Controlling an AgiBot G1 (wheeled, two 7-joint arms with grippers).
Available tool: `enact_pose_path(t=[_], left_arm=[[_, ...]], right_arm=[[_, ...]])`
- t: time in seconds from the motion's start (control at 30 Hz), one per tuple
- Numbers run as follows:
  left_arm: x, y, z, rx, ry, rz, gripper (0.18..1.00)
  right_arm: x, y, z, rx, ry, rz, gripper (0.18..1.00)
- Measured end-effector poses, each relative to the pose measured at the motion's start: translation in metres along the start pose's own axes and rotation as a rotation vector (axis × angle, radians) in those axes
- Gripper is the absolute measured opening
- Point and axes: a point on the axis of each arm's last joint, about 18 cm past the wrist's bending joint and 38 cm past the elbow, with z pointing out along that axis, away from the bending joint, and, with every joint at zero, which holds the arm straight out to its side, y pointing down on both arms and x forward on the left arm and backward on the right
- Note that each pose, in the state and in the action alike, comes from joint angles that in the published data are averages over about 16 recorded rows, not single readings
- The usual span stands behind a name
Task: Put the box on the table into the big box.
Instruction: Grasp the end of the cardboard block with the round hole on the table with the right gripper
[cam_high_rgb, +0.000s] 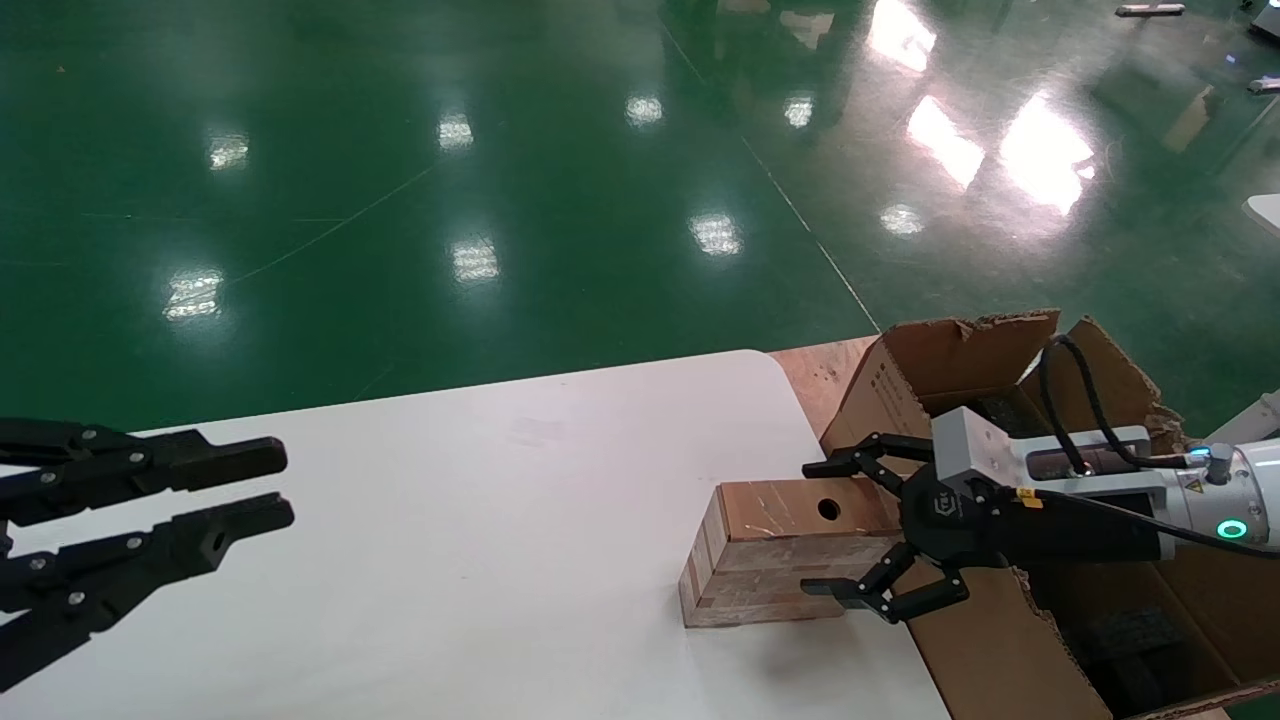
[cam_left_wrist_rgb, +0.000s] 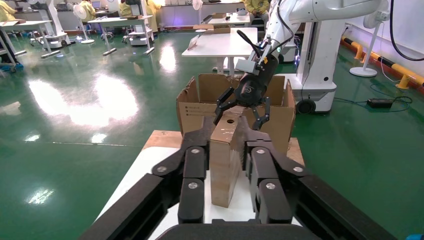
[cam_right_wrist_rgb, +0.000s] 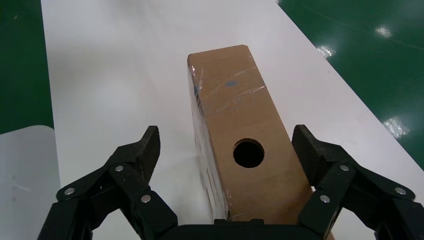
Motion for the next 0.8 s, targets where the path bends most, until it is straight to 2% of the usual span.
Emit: enact_pose_path(t=[0.23,0.43,0.8], left_arm=[[0.0,0.0,0.0,0.0,0.0,0.0,0.368],[0.0,0.0,0.0,0.0,0.0,0.0,0.491],[0.0,0.0,0.0,0.0,0.0,0.0,0.747]], right_arm=[[-0.0002,0.0001,0.0001,0.0,-0.001,-0.001,0.93],[-0.0003,0.0002,0.0001,-0.001,-0.001,-0.002,0.844],[-0.0003,-0.0002,0.001,0.0,-0.002,-0.003,0.616]])
